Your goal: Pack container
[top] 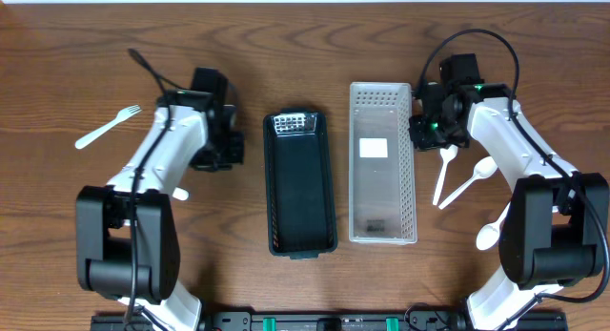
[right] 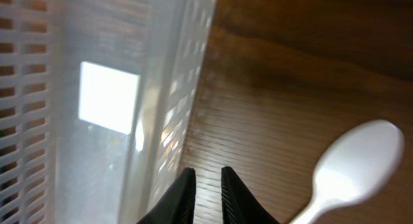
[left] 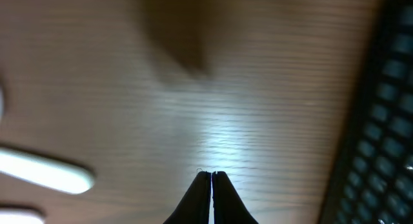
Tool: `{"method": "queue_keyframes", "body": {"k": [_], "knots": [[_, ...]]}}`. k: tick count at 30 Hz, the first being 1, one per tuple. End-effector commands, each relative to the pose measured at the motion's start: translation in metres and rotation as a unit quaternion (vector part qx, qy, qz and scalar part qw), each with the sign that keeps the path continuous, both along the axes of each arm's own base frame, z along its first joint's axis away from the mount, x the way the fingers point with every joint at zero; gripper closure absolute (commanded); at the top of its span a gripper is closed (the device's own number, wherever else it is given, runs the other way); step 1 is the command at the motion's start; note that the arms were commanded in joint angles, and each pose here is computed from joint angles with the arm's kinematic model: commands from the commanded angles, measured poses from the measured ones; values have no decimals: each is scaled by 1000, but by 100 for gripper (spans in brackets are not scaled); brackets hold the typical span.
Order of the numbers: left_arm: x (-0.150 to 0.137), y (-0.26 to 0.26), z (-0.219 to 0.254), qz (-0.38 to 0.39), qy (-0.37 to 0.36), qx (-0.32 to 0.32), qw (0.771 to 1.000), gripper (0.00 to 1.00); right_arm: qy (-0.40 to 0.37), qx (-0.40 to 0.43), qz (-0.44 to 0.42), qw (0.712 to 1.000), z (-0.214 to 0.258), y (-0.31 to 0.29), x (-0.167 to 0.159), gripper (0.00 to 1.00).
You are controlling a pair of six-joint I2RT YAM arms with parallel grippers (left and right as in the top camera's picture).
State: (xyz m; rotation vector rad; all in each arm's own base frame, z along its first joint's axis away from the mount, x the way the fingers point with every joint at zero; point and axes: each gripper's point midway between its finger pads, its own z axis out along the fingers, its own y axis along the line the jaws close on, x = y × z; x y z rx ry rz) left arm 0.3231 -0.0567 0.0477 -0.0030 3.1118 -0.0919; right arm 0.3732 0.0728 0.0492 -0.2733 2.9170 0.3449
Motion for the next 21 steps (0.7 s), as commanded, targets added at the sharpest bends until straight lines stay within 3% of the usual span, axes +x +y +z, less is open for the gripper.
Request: {"method": "queue_keyframes", "body": {"k": [1,10,21], "knots": [[8,-25,4,-32,-17,-14,999,94,-19,65,59,996,13,24,3,82],[16,-72,6,-94,-61,-26,993,94,-15,75,64,995,14,27,0,81],[35,-82,11,-98,-103,-36,989,94,-2,108,123,986,18,52,-17,78]]}}
